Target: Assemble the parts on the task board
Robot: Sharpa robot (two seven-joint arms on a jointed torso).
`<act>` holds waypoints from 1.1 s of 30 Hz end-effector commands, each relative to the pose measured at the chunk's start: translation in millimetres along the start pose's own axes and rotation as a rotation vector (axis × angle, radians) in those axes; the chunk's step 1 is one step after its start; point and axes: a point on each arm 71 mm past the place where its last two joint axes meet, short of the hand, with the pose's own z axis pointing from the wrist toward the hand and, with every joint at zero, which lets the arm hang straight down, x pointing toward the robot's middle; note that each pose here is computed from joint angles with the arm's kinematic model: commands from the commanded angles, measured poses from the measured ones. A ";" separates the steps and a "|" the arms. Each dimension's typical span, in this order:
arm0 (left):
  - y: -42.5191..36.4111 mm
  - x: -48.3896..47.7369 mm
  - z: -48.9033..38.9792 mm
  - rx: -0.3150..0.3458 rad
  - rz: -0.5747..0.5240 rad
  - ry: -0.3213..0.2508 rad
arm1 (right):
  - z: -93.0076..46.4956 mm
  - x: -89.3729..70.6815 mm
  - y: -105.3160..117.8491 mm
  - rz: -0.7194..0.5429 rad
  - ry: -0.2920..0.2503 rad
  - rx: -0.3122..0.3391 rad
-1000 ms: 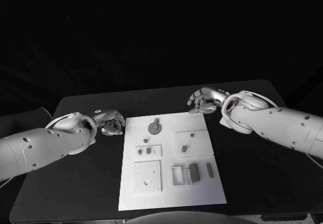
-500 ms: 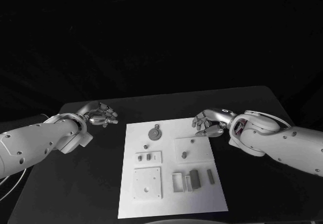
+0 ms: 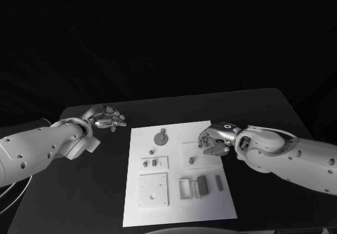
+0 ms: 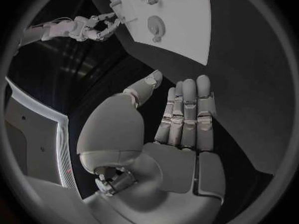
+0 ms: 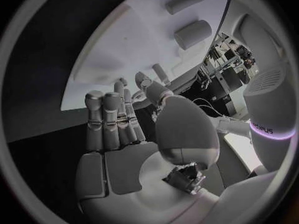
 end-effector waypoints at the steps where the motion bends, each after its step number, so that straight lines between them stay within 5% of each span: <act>1: -2.8 2.2 0.6 0.010 -0.031 0.008 | 3.2 2.6 3.1 -0.085 0.005 0.002; 21: -2.9 3.7 1.0 0.001 -0.036 0.016 | 13.9 6.8 8.9 -0.127 -0.018 0.021; 33: -2.3 3.7 1.3 -0.005 -0.037 0.019 | 18.0 10.1 8.0 -0.133 0.022 0.024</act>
